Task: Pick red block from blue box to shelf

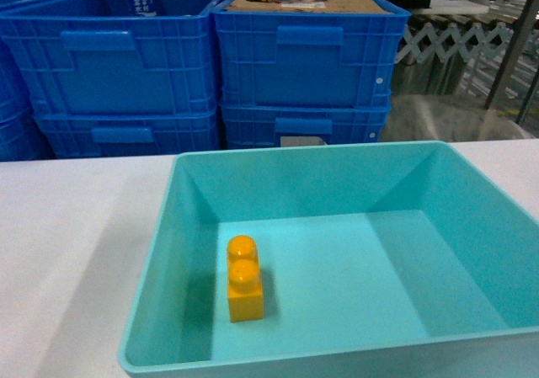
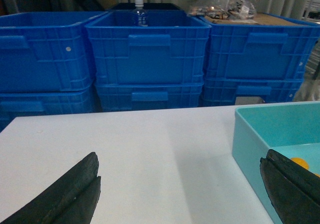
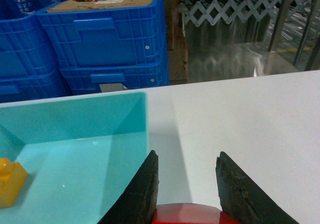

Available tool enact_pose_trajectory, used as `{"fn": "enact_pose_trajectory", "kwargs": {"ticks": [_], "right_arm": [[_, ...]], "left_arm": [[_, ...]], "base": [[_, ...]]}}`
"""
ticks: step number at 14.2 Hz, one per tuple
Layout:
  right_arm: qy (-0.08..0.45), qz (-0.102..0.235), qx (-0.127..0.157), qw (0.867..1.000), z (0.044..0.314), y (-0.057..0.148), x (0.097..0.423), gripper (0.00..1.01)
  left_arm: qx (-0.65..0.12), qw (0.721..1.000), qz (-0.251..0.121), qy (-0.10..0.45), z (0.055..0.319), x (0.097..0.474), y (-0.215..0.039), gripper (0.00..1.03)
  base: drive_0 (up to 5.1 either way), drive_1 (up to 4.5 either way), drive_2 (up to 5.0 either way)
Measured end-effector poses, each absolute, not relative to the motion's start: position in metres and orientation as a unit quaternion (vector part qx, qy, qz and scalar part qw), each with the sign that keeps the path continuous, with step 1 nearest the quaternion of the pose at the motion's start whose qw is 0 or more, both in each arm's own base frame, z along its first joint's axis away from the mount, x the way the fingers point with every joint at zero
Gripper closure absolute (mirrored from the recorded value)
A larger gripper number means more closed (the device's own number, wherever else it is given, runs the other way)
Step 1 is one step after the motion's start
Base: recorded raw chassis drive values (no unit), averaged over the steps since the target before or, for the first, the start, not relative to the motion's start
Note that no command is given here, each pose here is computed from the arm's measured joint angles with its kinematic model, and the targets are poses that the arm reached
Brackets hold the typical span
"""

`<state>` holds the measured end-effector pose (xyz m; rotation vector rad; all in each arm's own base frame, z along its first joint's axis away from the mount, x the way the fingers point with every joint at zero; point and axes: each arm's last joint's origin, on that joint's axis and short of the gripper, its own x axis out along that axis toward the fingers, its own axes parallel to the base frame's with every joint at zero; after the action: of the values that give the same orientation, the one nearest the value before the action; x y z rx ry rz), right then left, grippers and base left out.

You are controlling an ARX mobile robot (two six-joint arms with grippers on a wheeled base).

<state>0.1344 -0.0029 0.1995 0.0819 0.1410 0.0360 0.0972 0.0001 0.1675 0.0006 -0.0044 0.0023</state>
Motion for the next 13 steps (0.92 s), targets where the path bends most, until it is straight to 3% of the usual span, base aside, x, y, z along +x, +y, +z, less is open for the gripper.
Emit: {"fn": "enact_pose_trajectory", "kwargs": {"ticks": [13], "right_arm": [[0.07, 0.017, 0.041, 0.997, 0.1996, -0.003, 0.1344, 0.73]], "left_arm": [[0.0, 1.0, 0.0, -0.002, 0.1676, 0.0972, 0.0, 0.05]], "base": [[0.0, 0.0, 0.0]]}}
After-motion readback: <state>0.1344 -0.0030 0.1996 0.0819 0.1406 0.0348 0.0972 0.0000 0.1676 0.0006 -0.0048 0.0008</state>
